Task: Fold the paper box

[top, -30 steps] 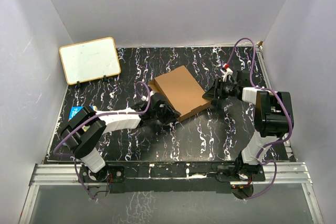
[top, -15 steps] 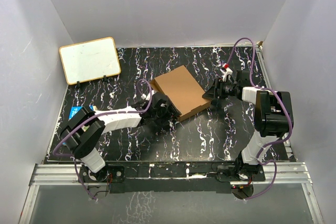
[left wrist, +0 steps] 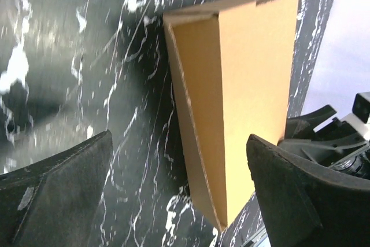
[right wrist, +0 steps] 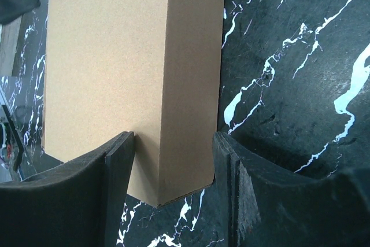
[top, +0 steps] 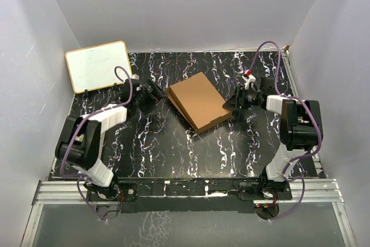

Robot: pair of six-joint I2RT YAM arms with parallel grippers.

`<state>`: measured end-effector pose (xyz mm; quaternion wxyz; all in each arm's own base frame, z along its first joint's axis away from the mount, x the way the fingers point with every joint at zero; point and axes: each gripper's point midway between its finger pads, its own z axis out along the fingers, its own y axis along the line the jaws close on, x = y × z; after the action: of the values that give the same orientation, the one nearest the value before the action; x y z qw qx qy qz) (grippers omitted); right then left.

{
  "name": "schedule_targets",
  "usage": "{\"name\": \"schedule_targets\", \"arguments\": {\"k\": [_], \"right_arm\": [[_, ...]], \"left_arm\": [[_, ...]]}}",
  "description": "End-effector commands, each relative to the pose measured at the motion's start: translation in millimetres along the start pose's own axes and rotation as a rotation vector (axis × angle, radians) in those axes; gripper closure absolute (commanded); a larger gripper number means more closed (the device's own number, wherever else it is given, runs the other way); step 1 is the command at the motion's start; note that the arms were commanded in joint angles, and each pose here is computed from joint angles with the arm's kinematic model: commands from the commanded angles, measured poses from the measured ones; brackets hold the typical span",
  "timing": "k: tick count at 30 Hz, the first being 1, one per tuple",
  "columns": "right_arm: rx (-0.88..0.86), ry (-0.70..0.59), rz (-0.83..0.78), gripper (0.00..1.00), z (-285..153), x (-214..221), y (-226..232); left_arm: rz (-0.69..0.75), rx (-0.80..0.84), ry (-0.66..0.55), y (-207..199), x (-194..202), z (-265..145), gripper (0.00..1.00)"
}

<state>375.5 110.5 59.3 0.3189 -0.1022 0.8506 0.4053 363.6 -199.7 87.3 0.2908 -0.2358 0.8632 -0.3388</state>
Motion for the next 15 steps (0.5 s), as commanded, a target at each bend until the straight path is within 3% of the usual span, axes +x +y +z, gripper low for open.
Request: {"name": "schedule_targets", "arguments": {"k": [1,15], "right_arm": [[0.069,0.062,-0.012,0.42,7,19,-17],[0.065,0.075,-0.016,0.42,11,20,-17]], "left_arm": [[0.039,0.118,0.053,-18,-23,19,0.03],[-0.009,0.094,0.084,-21,-51,79,0.07]]}}
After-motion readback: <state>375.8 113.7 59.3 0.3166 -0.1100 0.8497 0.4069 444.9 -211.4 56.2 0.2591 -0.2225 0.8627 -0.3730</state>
